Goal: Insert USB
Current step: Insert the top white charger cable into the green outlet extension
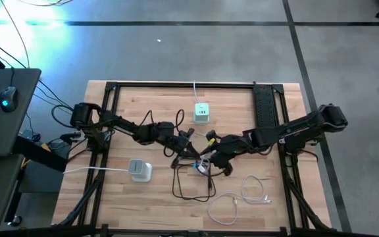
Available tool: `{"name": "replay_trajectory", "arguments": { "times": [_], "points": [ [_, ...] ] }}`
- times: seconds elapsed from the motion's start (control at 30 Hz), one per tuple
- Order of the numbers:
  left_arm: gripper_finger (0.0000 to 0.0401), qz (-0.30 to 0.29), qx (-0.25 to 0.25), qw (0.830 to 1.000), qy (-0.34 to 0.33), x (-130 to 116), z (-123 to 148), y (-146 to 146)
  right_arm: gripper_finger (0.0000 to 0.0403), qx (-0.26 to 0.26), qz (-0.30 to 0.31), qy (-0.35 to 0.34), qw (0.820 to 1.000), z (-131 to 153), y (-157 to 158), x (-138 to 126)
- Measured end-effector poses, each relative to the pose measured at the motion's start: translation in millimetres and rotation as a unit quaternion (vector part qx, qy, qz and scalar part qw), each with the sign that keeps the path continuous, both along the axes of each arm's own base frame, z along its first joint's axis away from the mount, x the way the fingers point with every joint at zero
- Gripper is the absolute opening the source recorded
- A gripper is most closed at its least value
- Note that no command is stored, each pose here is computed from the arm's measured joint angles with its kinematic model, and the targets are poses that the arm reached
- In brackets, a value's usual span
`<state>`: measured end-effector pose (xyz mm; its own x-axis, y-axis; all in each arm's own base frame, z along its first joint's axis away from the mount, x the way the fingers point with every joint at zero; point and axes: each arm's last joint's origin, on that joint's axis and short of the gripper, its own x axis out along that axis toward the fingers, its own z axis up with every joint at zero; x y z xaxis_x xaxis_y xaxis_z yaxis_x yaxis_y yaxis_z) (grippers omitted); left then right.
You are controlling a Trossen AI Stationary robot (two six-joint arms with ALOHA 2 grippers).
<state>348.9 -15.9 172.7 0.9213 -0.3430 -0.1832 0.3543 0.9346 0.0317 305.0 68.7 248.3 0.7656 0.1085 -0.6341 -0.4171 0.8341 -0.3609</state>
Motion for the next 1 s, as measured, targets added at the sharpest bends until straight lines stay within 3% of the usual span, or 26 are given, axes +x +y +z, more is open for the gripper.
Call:
{"name": "replay_trajectory", "arguments": {
  "times": [0.27,0.4,0.53,0.77,0.83,1.0],
  "points": [
    [0.0,0.029,0.025,0.999,-0.018,1,2,-4,0.0126,0.088,-0.124,0.09,0.984,-29,-17,-16],
    [0.0,0.043,0.028,0.999,-0.017,1,2,-3,0.0126,0.119,-0.184,0.075,0.973,-54,-22,-26],
    [0.0,0.067,0.035,0.997,-0.017,1,2,-3,0.0126,0.171,-0.244,0.012,0.955,-73,-25,-34],
    [0.0,0.077,0.029,0.996,-0.02,1,3,-2,0.0126,0.307,-0.265,-0.078,0.911,-82,-21,-41],
    [0.0,0.068,0.022,0.997,-0.021,1,3,-2,0.0126,0.311,-0.261,-0.086,0.91,-83,-21,-42],
    [0.0,0.029,-0.003,0.999,-0.045,1,9,-3,0.0126,0.241,-0.225,-0.149,0.932,-75,-12,-41]
  ]
}}
